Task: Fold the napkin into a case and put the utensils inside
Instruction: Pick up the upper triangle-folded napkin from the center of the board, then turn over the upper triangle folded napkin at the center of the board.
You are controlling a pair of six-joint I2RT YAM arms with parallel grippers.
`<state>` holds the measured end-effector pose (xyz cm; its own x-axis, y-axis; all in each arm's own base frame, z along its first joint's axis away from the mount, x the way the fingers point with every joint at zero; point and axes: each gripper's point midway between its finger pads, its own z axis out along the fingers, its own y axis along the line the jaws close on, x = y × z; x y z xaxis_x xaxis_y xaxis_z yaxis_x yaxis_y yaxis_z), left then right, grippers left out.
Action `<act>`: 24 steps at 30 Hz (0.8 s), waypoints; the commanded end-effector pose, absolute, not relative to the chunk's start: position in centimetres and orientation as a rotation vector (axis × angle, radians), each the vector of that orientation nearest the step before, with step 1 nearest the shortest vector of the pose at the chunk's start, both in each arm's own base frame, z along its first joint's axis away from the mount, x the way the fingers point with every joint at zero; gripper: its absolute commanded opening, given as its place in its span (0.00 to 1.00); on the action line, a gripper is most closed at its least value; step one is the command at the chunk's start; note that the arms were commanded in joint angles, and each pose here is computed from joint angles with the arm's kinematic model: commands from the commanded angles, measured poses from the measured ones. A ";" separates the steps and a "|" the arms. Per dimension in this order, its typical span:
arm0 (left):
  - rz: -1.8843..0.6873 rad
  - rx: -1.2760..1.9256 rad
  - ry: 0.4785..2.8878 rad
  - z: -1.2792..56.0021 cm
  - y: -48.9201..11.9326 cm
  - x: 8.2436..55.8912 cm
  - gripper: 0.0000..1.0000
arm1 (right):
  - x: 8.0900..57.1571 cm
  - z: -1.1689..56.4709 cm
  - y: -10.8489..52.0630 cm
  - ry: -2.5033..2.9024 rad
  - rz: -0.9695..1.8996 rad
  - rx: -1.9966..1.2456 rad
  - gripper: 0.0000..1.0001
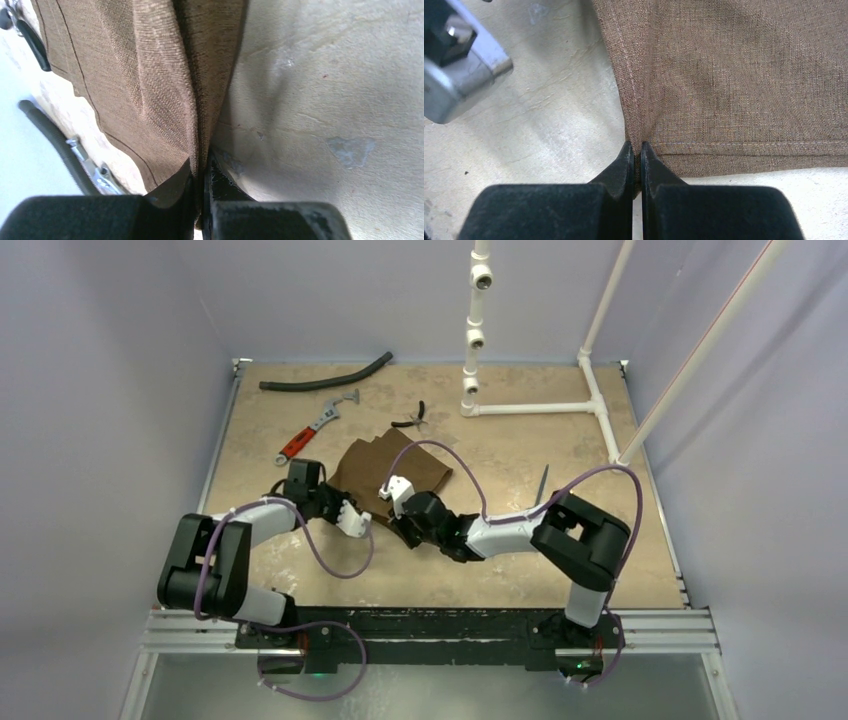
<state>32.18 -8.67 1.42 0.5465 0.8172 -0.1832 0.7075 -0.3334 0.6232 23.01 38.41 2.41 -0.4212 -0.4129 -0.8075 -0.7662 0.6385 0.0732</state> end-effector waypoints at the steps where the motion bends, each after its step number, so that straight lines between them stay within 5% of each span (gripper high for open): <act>1: -0.006 1.988 1.489 1.5 -9.1 31.0 0.00 | 22.6 4.3 38.0 2.055 0.614 -0.919 0.00; 9: -0.112 1.945 1.453 8.7 -10.5 29.6 0.00 | 21.5 10.0 40.4 1.993 0.783 -0.976 0.00; 17: -0.246 2.077 1.509 13.7 -8.9 21.7 0.00 | 15.9 19.1 41.3 1.922 1.019 -0.985 0.00; 24: -0.094 1.985 1.491 25.2 -8.0 19.2 0.00 | 11.2 26.4 38.7 1.878 1.264 -0.878 0.00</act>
